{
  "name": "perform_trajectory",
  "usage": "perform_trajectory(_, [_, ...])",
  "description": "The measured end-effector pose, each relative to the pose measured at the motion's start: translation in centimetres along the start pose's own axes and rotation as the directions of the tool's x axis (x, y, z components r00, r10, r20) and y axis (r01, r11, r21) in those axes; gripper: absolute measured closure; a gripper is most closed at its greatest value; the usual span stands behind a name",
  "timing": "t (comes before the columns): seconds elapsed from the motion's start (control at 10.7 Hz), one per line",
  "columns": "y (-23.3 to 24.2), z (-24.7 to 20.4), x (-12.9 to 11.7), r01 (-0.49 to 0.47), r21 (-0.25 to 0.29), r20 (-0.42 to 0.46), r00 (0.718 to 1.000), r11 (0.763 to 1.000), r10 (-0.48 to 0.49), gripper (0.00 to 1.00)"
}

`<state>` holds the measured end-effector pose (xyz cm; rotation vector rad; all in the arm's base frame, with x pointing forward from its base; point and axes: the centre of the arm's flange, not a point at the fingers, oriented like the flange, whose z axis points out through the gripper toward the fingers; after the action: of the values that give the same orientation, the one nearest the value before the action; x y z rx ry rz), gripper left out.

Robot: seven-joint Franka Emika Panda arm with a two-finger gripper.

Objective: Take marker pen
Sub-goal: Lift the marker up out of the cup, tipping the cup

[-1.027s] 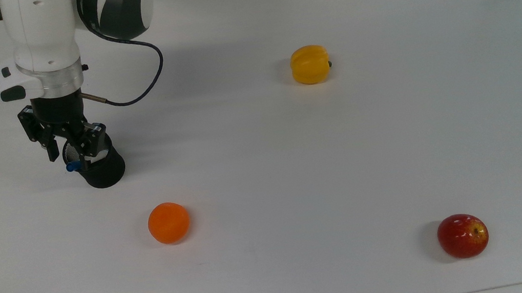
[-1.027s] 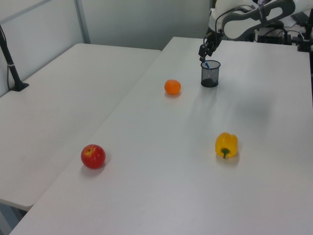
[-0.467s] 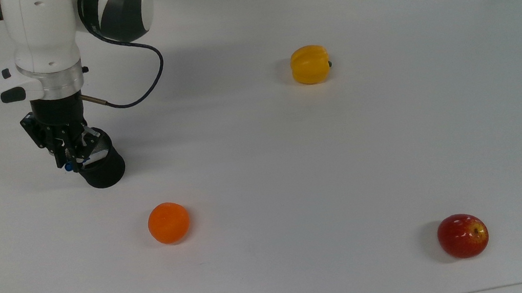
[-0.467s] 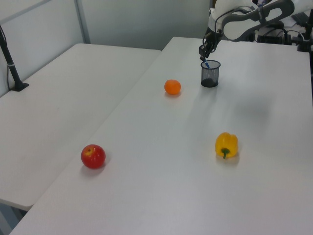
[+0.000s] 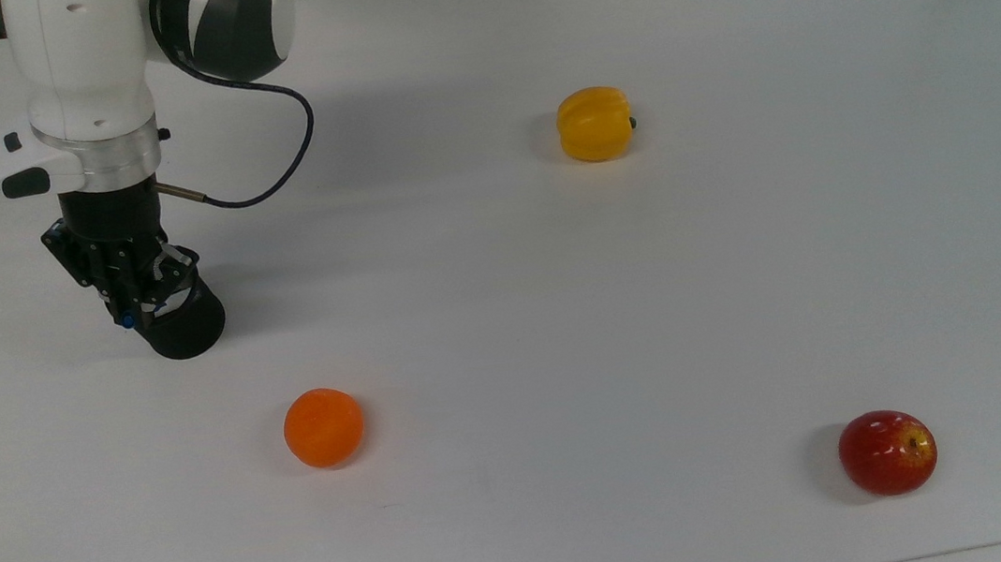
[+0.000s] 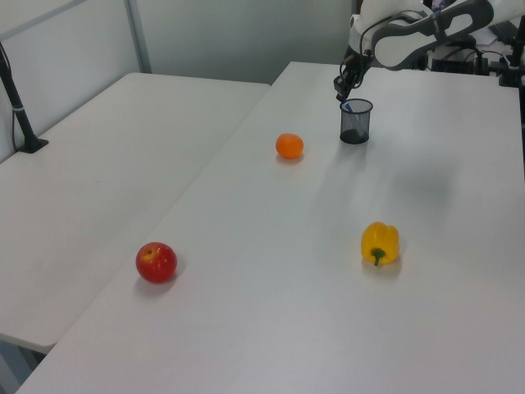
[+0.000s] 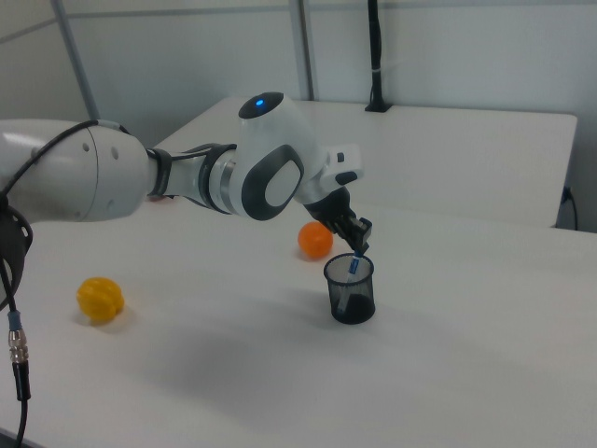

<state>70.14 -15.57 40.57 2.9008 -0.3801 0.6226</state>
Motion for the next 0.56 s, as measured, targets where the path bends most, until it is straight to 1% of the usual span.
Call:
perform_trajectory(0.28, [0.1,-1.7,1.1,-0.004,0.002,-0.036,0.999,1.000,0.004,0.82])
perform_trajectory(0.37, [0.3,-3.3,1.8,-0.008,0.004,-0.064,0.998,1.000,0.009,0.82])
perform_trajectory(0.56, [0.8,-8.0,3.3,-0.017,0.010,-0.134,0.991,1.000,0.018,0.82])
